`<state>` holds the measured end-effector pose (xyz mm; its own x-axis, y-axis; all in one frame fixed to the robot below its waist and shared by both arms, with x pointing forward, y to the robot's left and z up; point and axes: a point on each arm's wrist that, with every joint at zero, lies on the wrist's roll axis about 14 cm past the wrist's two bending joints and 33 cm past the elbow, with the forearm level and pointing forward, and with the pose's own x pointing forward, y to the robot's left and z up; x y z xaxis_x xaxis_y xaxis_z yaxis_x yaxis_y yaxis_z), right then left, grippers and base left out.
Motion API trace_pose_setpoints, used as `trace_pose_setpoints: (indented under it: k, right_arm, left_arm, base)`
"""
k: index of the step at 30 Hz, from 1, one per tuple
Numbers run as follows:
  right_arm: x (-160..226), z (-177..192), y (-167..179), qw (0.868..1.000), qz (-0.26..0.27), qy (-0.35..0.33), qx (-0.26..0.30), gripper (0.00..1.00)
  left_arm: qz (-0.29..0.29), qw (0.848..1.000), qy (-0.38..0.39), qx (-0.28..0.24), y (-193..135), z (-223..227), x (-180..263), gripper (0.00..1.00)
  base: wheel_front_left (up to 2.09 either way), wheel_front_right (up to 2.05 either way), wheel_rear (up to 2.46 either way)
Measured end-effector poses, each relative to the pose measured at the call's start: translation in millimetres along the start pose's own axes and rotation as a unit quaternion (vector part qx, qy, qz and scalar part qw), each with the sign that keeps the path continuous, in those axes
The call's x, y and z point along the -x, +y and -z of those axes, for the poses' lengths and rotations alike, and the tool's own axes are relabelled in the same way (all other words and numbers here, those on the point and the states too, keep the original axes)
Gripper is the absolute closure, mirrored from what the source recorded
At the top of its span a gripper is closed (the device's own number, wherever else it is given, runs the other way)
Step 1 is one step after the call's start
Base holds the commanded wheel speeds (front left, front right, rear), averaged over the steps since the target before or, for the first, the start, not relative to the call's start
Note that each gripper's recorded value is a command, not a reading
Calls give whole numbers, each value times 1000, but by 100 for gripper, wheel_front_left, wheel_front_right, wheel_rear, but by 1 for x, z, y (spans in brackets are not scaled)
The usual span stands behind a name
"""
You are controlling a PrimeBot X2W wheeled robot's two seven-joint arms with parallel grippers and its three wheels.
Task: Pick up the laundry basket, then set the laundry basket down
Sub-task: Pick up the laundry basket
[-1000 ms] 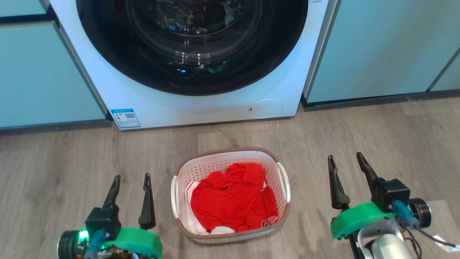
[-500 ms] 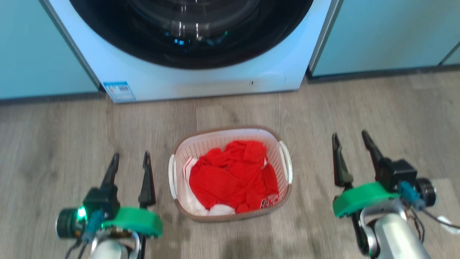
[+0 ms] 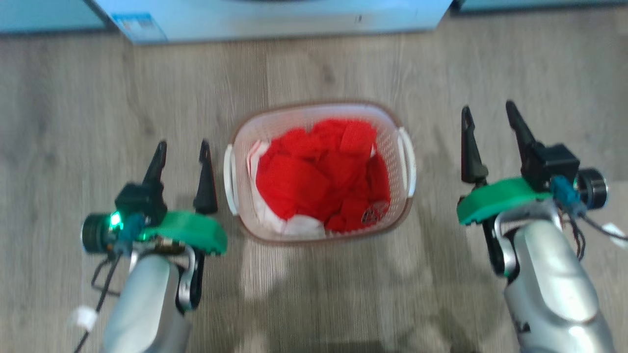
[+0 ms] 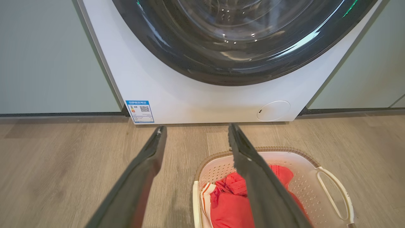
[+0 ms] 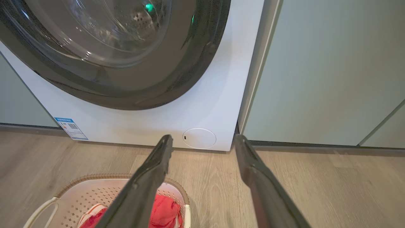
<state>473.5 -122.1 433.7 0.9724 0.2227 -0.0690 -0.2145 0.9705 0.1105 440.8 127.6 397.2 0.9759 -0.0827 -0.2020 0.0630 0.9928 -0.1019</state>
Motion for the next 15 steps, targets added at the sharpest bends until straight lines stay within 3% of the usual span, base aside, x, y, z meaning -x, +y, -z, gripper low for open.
trace_pose_setpoints:
  k: [9,15]
  right_arm:
    - [-38,81,-8,996,-5,86,-4,0]
    - [-50,150,-13,987,-5,160,-13,0]
  left_arm:
    - [0,996,87,21,2,69,-45,0]
    - [0,984,174,40,4,136,-52,0]
  base:
    - [0,0,0]
    - [0,0,0]
